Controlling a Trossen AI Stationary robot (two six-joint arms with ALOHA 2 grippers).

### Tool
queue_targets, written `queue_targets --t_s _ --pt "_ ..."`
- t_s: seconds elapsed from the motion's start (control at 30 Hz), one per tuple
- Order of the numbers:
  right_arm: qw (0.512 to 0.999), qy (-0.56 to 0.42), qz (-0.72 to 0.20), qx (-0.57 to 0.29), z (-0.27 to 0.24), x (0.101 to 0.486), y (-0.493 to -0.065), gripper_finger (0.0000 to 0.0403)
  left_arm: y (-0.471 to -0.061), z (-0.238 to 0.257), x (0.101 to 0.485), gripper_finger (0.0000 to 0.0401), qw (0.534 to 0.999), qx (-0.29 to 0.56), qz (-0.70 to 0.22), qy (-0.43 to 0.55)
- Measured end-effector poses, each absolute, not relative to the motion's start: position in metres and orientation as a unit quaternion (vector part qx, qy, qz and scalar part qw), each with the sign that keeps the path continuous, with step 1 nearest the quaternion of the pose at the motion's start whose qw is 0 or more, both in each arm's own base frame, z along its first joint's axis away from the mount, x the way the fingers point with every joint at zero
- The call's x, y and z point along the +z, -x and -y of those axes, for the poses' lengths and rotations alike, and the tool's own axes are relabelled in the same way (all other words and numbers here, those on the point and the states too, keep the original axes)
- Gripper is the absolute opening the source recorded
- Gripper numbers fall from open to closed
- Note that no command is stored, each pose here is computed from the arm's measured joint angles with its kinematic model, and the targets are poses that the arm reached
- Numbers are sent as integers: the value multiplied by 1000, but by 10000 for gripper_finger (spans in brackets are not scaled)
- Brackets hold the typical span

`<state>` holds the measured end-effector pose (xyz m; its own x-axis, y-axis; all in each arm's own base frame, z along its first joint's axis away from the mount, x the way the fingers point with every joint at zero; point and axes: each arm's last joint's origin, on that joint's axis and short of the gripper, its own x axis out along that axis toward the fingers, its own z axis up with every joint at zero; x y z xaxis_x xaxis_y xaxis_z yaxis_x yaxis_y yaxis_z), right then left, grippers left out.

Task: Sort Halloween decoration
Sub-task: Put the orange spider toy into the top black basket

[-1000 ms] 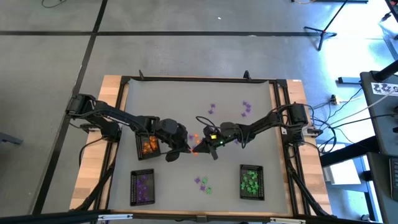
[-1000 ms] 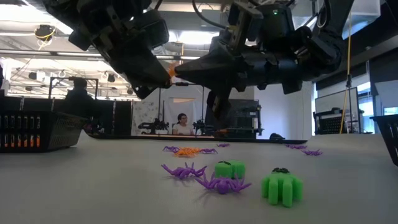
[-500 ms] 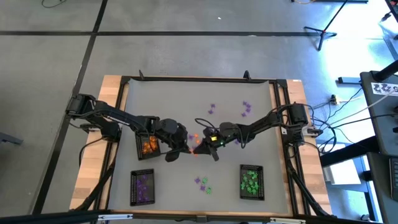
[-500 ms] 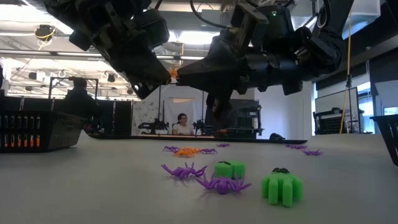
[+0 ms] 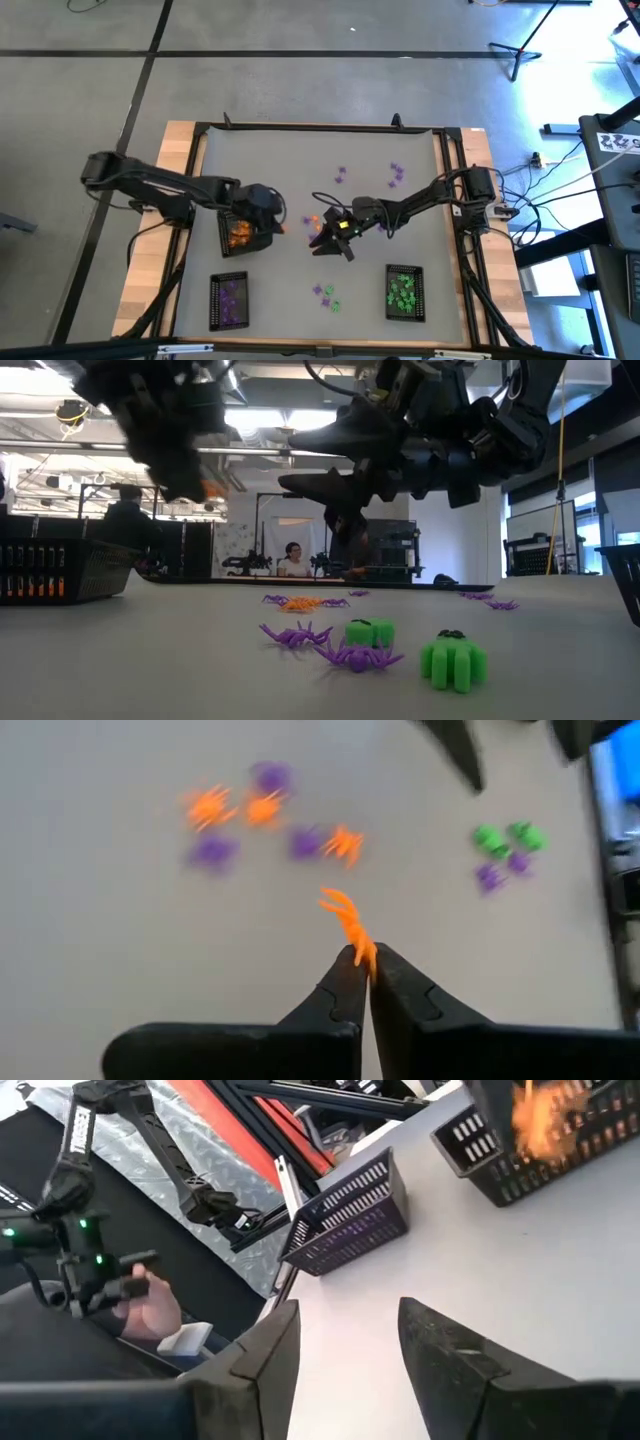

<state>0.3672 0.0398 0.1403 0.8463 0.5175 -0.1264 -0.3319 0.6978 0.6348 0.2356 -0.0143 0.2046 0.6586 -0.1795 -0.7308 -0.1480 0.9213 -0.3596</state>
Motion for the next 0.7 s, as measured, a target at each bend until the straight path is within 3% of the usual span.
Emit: queue_targets --t_s 0.3,0.5,0.7 --pt "909 -312 -167 219 -39 136 -367 163 -175 20 223 1 828 78 -496 248" --pt "911 -311 -172 209 -39 134 -367 163 -169 23 220 1 804 110 -518 269" --pt "923 -299 -171 173 -37 132 -367 163 -170 20 219 37 795 141 -510 295"
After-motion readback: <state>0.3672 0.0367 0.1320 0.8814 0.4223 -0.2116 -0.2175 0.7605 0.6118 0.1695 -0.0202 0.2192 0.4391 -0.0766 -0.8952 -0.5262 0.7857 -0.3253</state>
